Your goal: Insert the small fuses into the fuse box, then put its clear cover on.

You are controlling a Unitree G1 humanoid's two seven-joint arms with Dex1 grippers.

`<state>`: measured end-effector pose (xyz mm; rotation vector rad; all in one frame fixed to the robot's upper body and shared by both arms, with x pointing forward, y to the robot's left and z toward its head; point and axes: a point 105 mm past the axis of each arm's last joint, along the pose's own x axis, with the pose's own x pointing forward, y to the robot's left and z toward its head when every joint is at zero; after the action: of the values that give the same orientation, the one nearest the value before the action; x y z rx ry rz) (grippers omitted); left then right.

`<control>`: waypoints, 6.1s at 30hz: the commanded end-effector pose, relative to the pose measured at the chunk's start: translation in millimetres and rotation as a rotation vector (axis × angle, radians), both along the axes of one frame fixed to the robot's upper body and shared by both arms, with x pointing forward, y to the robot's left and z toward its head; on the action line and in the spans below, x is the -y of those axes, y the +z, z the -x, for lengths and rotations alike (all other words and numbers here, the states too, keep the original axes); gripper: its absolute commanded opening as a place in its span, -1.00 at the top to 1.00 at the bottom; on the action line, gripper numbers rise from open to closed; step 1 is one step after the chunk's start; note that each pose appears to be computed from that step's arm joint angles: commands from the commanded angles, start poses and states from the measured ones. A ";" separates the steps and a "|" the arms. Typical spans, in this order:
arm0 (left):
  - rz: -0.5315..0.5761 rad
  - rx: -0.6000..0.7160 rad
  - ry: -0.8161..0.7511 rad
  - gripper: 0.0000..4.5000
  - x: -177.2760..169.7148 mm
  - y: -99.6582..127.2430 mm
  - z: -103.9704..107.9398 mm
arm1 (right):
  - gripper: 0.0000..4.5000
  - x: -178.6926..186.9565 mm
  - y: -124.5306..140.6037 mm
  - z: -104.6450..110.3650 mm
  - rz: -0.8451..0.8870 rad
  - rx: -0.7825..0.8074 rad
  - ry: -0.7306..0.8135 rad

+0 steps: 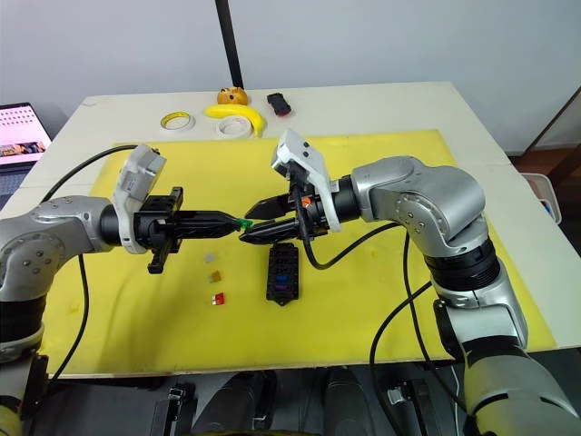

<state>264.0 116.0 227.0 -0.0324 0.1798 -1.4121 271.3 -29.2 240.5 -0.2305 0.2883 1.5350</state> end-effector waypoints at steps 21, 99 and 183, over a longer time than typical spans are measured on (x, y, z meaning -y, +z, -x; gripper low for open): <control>-0.268 0.144 0.043 0.41 -3.6 -30.8 -3.1 | 1.00 13.8 -23.3 -13.7 0.240 0.240 -0.018; -0.414 0.341 -0.023 -0.99 17.3 -87.2 -1.6 | 0.86 23.0 -95.0 -8.7 0.470 0.321 0.066; -0.408 0.354 -0.011 -1.00 19.9 -86.1 -7.5 | 0.99 34.9 -78.0 -2.0 0.119 0.204 0.006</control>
<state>271.5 100.1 132.7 0.5295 0.2138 -1.3377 278.4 -66.2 154.2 -0.4652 0.2554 1.4698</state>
